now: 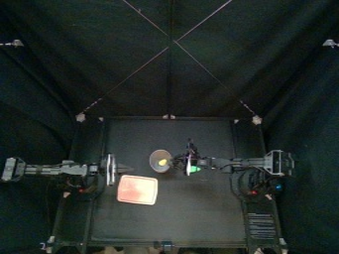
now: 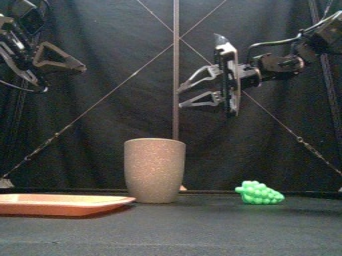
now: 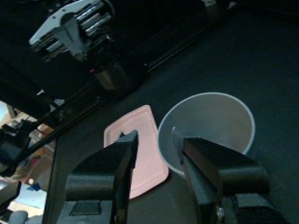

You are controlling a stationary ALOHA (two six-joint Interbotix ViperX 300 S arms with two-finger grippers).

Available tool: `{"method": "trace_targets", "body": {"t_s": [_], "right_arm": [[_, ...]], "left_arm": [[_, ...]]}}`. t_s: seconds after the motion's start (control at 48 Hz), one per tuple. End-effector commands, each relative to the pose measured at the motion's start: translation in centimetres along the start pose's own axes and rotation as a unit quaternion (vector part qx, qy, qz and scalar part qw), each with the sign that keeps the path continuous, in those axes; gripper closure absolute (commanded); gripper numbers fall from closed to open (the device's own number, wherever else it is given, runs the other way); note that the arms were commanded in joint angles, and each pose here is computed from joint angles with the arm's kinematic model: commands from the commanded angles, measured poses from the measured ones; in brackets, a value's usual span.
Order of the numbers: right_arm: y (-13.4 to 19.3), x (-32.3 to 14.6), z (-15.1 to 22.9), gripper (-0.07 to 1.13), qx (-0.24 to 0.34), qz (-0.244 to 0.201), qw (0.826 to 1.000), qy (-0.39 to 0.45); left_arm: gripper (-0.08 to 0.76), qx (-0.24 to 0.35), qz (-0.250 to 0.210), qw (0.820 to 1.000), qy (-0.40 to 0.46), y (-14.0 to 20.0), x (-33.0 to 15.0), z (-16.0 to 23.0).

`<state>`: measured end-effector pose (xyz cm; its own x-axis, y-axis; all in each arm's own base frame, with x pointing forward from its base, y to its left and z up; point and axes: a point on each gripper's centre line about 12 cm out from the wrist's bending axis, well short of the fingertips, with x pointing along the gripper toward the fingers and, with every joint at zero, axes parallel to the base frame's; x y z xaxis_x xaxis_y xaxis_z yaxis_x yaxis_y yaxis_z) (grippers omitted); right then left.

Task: Pick the chip then place it in the grey bowl
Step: Drop chip in the grey bowl and return to neutral

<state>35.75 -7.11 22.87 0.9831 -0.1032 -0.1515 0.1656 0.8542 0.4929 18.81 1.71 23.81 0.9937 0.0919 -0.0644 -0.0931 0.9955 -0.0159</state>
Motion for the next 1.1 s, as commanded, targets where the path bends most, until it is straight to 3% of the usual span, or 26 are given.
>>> {"method": "trace_targets", "body": {"t_s": [0.021, 0.542, 0.812, 1.104], "right_arm": [[1.1, -2.3, 1.2, 0.29, -0.023, 0.027, 0.999, -0.027], [2.9, -11.1, -0.5, 0.30, -0.123, 0.082, 0.988, -0.036], [2.1, -11.3, 0.5, 0.33, -0.122, 0.060, 0.989, -0.049], [2.6, -9.3, 0.5, 0.38, -0.122, 0.068, 0.990, -0.032]], "left_arm": [[0.667, 0.001, 0.005, 1.000, -0.016, 0.2, 0.3, 1.1], [0.667, 0.000, 0.046, 0.998, -0.033, 1.8, 0.3, 2.0], [0.667, -0.002, 0.063, 0.997, -0.037, 2.4, 0.2, 2.2], [0.667, -0.013, 0.080, 0.996, -0.038, 3.1, 0.1, 2.2]]}}
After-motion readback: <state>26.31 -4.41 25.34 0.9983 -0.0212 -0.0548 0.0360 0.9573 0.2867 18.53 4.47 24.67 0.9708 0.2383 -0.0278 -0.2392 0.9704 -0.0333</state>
